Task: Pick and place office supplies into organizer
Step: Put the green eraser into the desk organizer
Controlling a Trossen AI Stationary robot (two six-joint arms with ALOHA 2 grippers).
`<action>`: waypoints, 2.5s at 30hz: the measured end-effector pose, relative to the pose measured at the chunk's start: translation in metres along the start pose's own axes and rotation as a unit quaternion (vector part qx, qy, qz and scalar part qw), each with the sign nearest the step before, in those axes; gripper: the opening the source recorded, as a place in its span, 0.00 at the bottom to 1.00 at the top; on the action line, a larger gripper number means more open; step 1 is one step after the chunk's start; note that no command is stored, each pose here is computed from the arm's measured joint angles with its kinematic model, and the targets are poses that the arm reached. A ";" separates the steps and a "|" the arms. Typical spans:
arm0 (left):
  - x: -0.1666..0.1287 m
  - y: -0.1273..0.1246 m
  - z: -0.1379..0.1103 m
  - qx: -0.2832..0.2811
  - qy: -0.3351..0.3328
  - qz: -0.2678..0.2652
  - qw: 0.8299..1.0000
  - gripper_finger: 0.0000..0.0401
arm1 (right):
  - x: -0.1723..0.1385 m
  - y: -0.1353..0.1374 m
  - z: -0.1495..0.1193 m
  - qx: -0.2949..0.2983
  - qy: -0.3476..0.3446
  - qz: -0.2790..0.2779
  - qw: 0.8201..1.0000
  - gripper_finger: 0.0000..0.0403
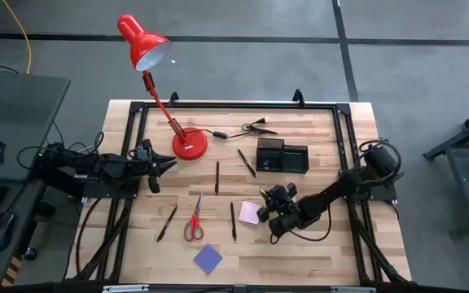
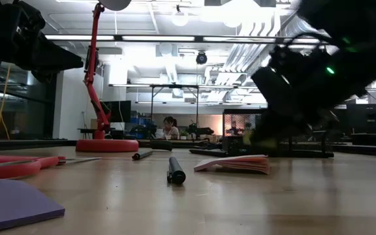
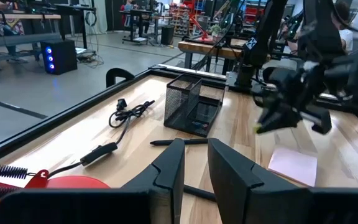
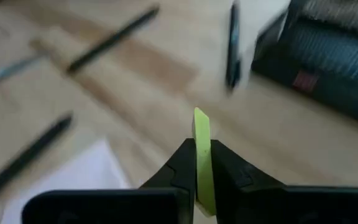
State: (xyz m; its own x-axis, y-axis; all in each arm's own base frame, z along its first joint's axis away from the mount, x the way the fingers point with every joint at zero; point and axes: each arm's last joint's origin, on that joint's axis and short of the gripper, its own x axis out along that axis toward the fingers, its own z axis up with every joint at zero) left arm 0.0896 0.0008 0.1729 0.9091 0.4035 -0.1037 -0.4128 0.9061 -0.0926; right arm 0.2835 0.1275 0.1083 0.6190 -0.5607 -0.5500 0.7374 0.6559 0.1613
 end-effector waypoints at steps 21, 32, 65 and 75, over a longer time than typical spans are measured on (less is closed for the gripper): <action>0.000 0.000 0.000 0.000 0.000 0.000 1.000 0.15 | 0.021 -0.009 0.111 -0.153 0.176 -0.141 0.962 0.06; 0.000 0.000 0.000 0.000 0.000 0.000 1.000 0.15 | 0.039 -0.024 0.124 -0.161 0.191 -0.161 0.955 0.06; 0.000 0.000 0.000 0.000 0.000 0.000 1.000 0.15 | 0.049 -0.033 0.133 -0.157 0.183 -0.179 0.954 0.18; 0.000 0.000 0.000 0.000 0.000 0.000 1.000 0.15 | 0.051 -0.044 0.120 -0.140 0.182 -0.205 0.951 0.37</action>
State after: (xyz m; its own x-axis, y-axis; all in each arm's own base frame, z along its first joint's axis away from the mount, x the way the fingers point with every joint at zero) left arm 0.0897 0.0008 0.1729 0.9092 0.4033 -0.1039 -0.4126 0.9062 -0.0925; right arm 0.3153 0.0095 0.1718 0.1214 -0.6196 -0.7754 0.7639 0.5572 -0.3256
